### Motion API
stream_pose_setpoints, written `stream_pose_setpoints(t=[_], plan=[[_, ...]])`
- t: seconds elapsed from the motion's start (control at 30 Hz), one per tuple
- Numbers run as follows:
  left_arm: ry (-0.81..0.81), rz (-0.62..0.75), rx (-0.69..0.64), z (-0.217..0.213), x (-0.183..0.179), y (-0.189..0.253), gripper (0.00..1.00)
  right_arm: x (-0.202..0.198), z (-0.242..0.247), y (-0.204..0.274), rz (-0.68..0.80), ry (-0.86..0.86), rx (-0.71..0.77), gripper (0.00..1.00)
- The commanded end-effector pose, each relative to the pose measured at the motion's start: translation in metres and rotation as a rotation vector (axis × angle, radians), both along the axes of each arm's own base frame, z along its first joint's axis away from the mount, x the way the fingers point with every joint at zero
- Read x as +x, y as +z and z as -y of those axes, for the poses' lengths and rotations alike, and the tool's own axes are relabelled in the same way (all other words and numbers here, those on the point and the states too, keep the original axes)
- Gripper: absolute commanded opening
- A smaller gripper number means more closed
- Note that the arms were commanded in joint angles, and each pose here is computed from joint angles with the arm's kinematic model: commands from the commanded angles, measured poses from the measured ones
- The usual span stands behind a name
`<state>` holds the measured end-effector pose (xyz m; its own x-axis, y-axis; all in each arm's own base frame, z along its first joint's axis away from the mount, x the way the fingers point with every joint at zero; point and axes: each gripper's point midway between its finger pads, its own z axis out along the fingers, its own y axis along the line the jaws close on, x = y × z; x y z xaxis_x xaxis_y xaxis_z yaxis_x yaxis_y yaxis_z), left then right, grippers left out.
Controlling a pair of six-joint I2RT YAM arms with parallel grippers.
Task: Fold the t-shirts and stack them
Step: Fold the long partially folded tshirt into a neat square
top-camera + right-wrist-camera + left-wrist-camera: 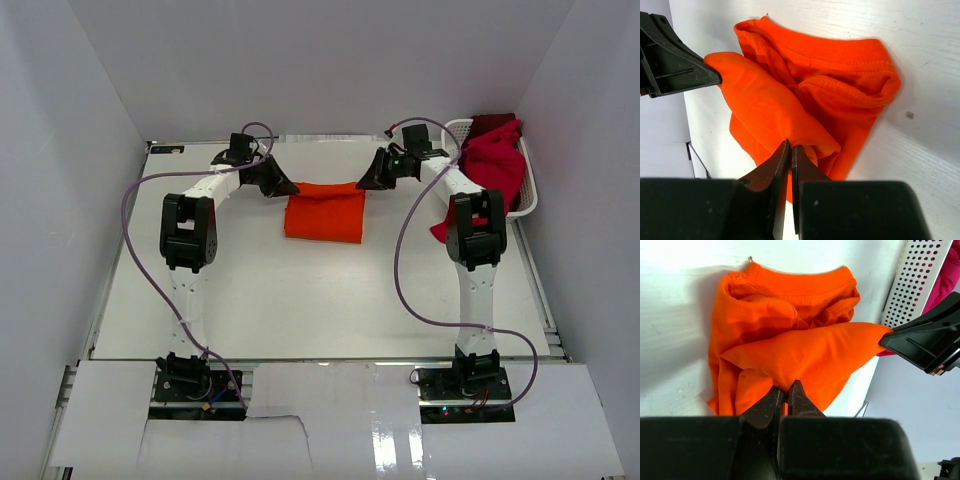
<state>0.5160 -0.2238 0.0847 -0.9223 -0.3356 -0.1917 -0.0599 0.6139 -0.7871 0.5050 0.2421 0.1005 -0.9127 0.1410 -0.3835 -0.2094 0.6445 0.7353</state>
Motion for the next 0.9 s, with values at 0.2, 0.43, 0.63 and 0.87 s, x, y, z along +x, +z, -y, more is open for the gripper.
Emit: stream_pose_setpoints(t=[0.2,0.43,0.63,0.87], plan=[[0.002,0.169,-0.031,0.003,0.029,0.033,0.03,0.029,0.003,-0.003,0.088,-0.045,0.017,0.08],[0.029,0.188,-0.029,0.003,0.037,0.029,0.04,0.037,0.004,-0.023,0.075,-0.067,0.016,0.08],[0.041,0.198,-0.031,0.006,0.040,0.025,0.36,0.042,0.003,-0.032,0.087,-0.074,0.026,0.33],[0.090,0.316,-0.074,0.005,0.037,0.055,0.62,0.048,0.007,-0.011,0.194,-0.107,0.029,0.50]])
